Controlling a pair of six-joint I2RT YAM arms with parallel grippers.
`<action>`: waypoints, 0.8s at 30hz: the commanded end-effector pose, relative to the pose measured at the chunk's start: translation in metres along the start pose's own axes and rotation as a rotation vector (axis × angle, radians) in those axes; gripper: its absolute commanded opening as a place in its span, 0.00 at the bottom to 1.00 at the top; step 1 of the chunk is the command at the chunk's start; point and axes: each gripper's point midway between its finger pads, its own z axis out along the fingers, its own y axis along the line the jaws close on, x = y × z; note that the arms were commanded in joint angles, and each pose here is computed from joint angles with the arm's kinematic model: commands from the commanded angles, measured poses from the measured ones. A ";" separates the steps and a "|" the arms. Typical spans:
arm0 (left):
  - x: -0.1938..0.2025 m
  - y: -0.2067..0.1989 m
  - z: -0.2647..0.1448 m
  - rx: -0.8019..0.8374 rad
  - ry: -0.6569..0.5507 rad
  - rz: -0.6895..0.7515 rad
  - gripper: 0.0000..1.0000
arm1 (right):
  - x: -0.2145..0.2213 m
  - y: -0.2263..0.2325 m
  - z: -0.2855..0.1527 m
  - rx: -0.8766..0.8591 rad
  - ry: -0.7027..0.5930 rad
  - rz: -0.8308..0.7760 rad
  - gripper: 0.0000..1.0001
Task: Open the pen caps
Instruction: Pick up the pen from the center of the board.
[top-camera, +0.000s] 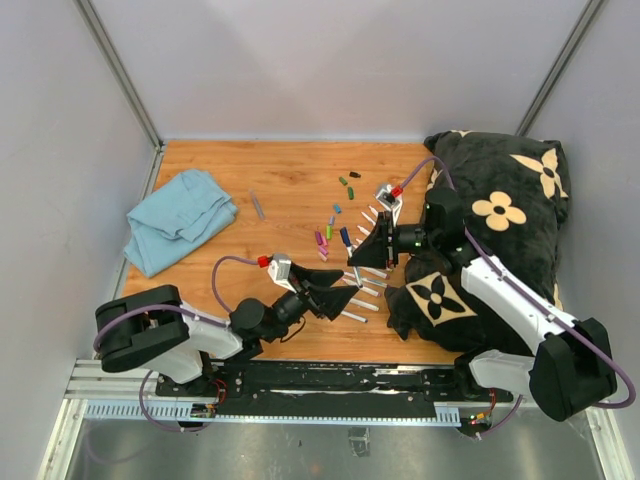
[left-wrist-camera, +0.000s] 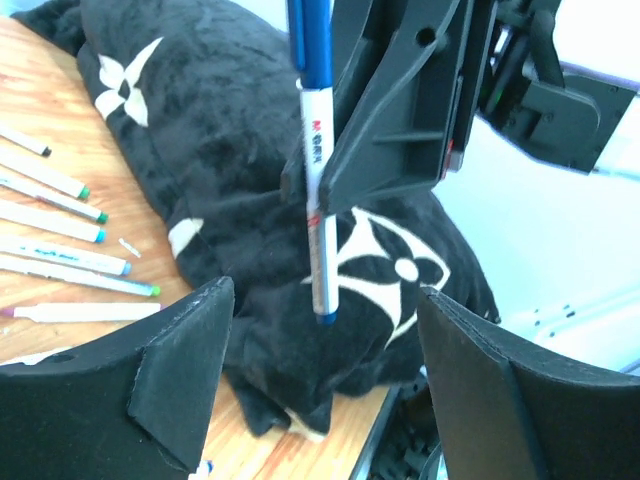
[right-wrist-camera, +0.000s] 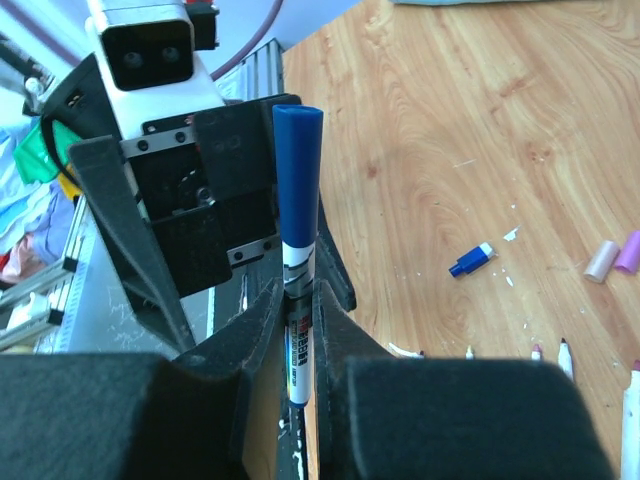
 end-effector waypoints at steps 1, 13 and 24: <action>-0.035 -0.030 -0.019 0.158 -0.121 0.037 0.84 | 0.003 0.017 -0.005 -0.123 0.047 -0.099 0.01; -0.078 -0.038 -0.023 0.208 -0.091 0.022 0.99 | 0.013 0.031 -0.008 -0.268 0.099 -0.096 0.07; -0.077 -0.031 0.010 0.122 -0.014 -0.010 0.77 | 0.012 0.043 -0.010 -0.351 0.103 -0.087 0.04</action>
